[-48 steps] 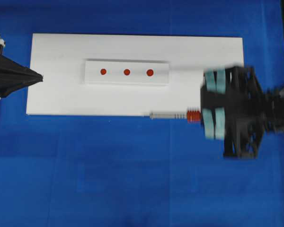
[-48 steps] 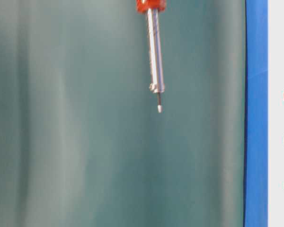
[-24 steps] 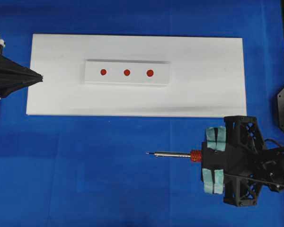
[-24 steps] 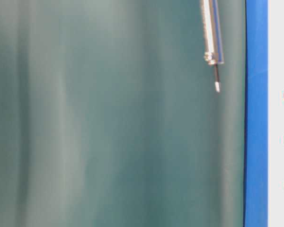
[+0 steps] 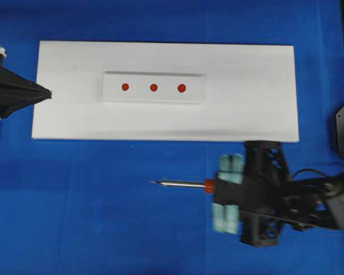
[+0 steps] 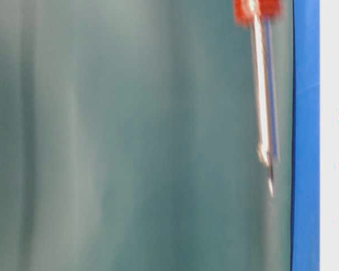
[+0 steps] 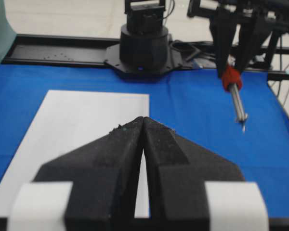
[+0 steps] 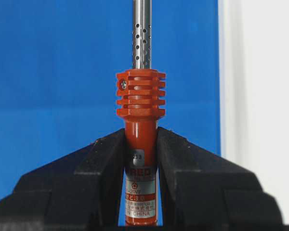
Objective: Touch the tip of the soldering iron to the mark.
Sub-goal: 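Carry the iron with the right gripper back toward its table spot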
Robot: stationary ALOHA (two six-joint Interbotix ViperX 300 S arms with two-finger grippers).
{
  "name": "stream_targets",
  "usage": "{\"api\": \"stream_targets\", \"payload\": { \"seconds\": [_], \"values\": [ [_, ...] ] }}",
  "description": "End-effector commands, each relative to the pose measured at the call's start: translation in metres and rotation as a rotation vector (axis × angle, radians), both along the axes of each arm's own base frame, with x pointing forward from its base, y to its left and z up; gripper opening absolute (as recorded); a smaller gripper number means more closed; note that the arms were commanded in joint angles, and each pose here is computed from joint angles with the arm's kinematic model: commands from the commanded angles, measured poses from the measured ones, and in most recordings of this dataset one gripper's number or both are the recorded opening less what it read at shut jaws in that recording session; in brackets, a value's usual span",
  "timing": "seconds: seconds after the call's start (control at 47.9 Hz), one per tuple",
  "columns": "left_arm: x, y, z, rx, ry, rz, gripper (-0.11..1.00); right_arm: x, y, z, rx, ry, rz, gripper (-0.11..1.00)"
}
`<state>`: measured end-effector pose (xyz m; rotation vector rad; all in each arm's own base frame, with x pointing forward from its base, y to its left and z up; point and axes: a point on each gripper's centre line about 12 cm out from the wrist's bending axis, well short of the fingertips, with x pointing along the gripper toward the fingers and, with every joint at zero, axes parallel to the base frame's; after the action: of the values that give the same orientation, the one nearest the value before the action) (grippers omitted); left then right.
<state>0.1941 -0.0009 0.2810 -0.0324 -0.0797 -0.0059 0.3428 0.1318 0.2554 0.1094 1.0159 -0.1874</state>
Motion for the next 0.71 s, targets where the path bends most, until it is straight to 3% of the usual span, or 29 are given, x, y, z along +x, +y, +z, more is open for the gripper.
{"api": "stream_targets", "payload": {
  "seconds": [0.0, 0.397, 0.69],
  "values": [
    [0.001, 0.0, 0.005, 0.001, -0.017, 0.001, 0.0, 0.018, -0.003, 0.014, 0.022, -0.056, -0.017, 0.06],
    [0.001, 0.0, 0.005, 0.0, -0.015, 0.001, 0.0, 0.081, 0.003, 0.016, -0.009, -0.093, 0.024, 0.06],
    [0.001, 0.0, 0.005, -0.002, -0.012, 0.001, 0.0, 0.085, 0.0, 0.009, -0.011, -0.078, 0.012, 0.06]
  ]
}}
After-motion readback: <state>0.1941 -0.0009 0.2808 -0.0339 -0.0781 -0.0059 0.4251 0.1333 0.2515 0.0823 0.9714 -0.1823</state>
